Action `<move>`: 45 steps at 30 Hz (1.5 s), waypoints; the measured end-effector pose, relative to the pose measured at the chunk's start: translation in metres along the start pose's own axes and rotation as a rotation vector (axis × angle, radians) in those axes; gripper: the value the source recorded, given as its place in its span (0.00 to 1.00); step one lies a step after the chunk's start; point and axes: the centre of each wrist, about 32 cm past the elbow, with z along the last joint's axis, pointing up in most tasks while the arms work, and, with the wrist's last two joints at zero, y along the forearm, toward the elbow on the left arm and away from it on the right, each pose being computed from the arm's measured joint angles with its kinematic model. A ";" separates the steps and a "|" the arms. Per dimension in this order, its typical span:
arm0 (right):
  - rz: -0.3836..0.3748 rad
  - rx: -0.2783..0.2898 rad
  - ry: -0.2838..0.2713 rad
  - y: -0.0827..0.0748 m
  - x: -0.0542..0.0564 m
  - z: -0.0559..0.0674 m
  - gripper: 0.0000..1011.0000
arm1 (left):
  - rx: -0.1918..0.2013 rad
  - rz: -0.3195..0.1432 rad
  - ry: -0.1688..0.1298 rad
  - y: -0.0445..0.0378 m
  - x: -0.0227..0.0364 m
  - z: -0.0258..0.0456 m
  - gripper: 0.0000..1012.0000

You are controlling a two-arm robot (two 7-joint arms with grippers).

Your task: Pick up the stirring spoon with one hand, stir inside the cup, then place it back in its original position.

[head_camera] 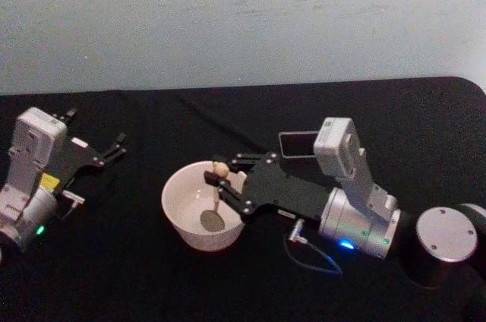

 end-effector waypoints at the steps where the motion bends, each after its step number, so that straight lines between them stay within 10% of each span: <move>1: 0.004 0.003 0.001 0.002 -0.001 0.000 0.21 | 0.000 0.000 0.000 0.0000 0.0000 0.0000 0.99; 15: -0.053 0.006 -0.003 0.029 0.008 -0.004 0.21 | 0.000 0.000 0.000 0.0000 0.0000 0.0000 0.99; 45: -0.118 -0.016 -0.034 0.022 0.023 -0.007 0.21 | 0.000 0.000 0.000 0.0000 0.0000 0.0000 0.99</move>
